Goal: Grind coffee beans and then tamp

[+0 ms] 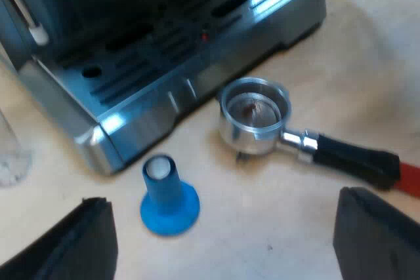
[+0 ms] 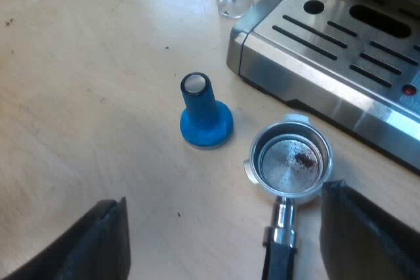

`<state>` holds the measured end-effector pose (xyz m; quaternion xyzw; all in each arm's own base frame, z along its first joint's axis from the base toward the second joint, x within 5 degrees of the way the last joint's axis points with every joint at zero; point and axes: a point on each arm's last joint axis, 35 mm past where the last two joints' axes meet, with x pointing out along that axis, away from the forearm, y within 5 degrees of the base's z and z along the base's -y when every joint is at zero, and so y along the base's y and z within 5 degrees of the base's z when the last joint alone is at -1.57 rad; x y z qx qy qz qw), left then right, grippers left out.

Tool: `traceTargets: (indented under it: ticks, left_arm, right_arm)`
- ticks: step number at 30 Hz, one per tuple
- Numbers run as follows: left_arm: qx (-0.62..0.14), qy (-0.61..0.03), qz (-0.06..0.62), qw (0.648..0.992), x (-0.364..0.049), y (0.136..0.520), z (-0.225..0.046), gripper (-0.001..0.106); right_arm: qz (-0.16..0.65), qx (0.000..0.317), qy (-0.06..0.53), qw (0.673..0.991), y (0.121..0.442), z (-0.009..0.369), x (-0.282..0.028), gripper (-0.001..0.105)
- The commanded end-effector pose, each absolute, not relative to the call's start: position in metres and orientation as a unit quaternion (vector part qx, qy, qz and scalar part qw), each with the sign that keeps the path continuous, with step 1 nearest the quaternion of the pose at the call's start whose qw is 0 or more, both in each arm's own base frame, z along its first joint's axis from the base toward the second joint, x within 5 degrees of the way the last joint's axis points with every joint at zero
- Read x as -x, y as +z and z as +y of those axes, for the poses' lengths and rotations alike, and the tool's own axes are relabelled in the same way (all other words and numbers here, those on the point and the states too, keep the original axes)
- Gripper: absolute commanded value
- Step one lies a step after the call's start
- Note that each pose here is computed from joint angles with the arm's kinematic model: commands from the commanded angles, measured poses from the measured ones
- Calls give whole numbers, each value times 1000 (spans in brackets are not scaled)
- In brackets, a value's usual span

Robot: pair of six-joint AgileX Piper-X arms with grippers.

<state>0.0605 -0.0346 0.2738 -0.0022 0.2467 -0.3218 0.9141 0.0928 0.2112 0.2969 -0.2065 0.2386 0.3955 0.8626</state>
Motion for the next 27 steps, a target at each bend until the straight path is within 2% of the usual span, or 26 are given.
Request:
traceTargets:
  ticks: [1, 12, 27]
  left_arm:
    - [5, -317, 248, 916, -69, 268, -38, 69]
    - [1, -300, 255, 919, -94, 250, -46, 69]
    - [-3, -292, 290, 911, -153, 226, -68, 69]
  right_arm:
    - [223, 202, 400, 866, 303, 213, -94, 63]
    - [223, 202, 400, 866, 303, 212, -94, 63]
    - [223, 202, 400, 866, 303, 212, -94, 63]
